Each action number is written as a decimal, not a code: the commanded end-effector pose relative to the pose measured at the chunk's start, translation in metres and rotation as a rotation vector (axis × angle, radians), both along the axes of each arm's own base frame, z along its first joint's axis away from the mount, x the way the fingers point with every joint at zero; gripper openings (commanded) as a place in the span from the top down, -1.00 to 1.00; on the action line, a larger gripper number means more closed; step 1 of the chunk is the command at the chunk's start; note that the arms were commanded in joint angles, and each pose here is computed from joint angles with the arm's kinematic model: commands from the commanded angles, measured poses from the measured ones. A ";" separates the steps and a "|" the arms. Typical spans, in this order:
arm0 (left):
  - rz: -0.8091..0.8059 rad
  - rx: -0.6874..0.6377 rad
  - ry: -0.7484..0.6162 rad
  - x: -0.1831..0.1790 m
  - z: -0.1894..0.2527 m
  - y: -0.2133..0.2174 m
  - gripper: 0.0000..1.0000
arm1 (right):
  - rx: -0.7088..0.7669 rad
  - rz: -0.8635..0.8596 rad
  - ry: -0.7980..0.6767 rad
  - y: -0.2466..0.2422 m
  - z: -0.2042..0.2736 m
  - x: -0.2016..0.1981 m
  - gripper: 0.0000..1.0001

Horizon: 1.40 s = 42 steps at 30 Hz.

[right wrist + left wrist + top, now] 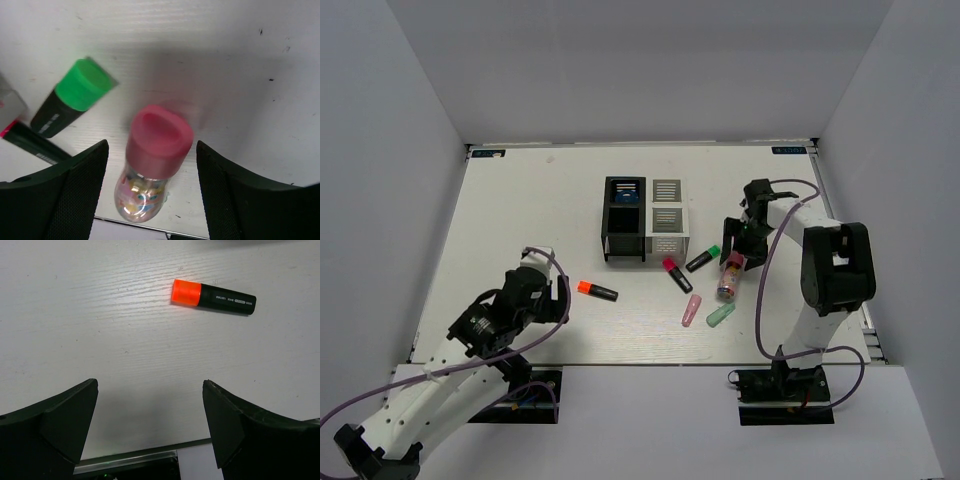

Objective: Sort the stationery into containers
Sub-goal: Pick up the stationery from the center of the board, then place the stationery in the storage box.

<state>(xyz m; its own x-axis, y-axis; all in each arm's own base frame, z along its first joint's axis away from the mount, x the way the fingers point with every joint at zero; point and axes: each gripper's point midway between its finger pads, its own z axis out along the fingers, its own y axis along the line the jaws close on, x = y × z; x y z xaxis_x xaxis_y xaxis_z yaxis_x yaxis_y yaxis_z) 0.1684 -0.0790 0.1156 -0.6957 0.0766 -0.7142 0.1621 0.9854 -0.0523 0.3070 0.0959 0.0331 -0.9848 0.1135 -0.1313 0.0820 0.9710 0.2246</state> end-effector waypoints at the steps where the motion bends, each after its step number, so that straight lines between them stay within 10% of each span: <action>1: 0.033 -0.004 -0.002 -0.003 -0.003 0.006 -0.91 | -0.030 -0.017 0.080 -0.005 -0.013 -0.019 -0.47; 6: 0.039 -0.014 0.002 -0.008 -0.007 0.008 -0.91 | -0.023 -0.025 0.103 -0.002 -0.021 -0.021 -0.32; 10: 0.044 -0.021 -0.006 -0.010 -0.006 0.011 -0.91 | -0.017 -0.029 0.119 -0.001 -0.026 -0.025 0.32; 12: 0.047 -0.021 -0.007 -0.011 -0.007 0.012 -0.91 | 0.004 -0.030 0.119 0.000 -0.026 -0.025 0.98; 31: 0.027 -0.084 0.018 -0.021 -0.011 0.004 -0.91 | 0.211 0.400 -0.579 0.057 0.186 0.048 1.00; 42: 0.035 -0.111 0.049 -0.022 -0.013 -0.002 -0.89 | 0.611 0.740 -0.956 0.167 0.278 0.081 1.00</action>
